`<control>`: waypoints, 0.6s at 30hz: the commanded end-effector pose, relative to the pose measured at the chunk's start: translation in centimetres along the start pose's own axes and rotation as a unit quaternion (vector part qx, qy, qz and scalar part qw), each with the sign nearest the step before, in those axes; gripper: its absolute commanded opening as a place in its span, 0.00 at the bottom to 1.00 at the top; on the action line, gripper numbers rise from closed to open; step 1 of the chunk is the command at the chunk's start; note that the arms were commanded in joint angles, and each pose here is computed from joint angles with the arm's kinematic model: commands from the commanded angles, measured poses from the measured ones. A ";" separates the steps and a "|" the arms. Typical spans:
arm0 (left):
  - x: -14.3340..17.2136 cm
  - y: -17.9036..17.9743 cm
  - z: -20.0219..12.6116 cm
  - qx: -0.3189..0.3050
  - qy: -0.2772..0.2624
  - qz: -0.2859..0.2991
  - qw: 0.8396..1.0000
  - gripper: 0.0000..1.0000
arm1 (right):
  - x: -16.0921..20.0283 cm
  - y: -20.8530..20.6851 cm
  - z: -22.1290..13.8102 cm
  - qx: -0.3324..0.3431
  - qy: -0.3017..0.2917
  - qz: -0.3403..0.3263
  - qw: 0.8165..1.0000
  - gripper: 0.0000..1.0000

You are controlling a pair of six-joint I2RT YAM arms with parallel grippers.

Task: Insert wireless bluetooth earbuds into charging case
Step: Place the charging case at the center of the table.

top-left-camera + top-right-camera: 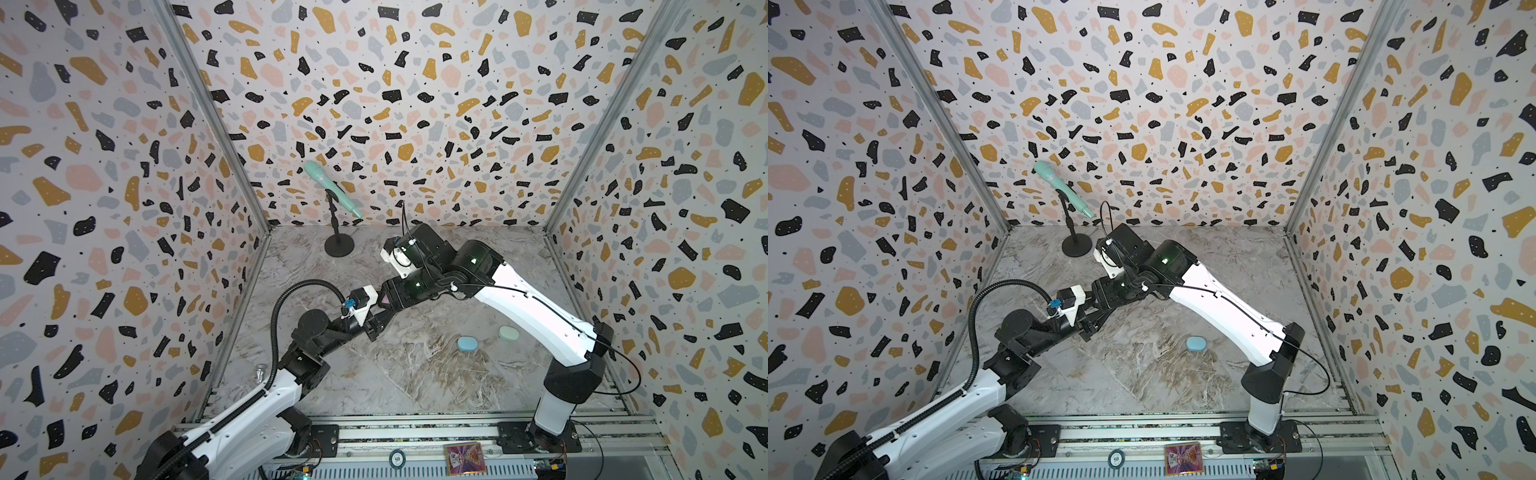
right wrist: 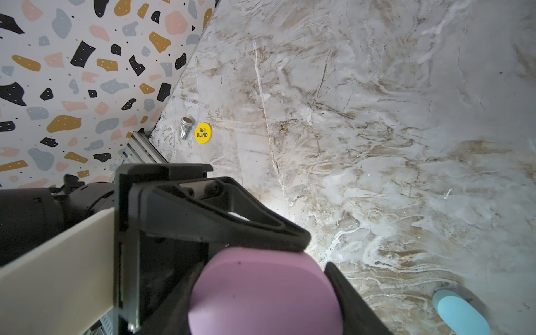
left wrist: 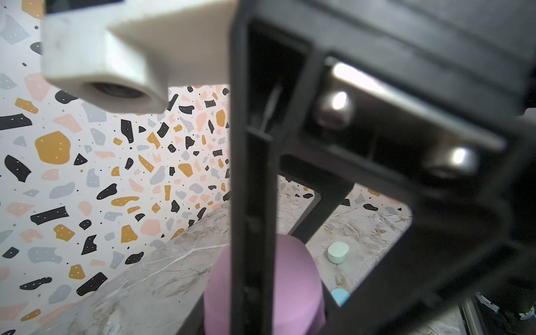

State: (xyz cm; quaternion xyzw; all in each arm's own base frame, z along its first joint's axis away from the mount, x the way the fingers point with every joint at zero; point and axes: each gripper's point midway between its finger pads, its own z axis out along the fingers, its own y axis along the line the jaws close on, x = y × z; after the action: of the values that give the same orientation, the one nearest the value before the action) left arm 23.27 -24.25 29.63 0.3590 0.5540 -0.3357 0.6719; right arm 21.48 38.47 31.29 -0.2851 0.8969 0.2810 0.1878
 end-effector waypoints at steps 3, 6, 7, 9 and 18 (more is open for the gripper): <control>-2.0 -0.1 0.1 0.006 -0.022 0.019 1.000 0.17 | -0.5 0.3 -2.4 -0.002 -0.030 -0.003 1.000 0.53; -1.2 0.1 0.1 0.000 -0.003 0.000 1.000 0.48 | -0.7 -1.1 -2.7 0.020 -0.040 0.007 0.999 0.52; -0.9 0.0 -0.1 -0.002 0.005 -0.006 1.000 0.54 | -0.7 -1.7 -2.7 0.028 -0.044 0.010 0.999 0.51; -0.1 0.2 -0.6 -0.013 0.020 -0.018 1.000 0.73 | -0.6 -3.0 -2.9 0.040 -0.052 0.020 0.998 0.51; 2.7 2.8 -4.3 -0.137 0.093 -0.072 0.984 1.00 | 4.9 -10.7 1.2 0.100 -0.045 0.071 0.991 0.50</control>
State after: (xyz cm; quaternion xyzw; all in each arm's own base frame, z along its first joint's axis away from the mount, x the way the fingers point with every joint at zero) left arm 23.03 -21.00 28.29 0.2957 0.6356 -0.3016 0.6462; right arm 24.02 30.39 24.67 -0.2062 0.9320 0.2100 0.2117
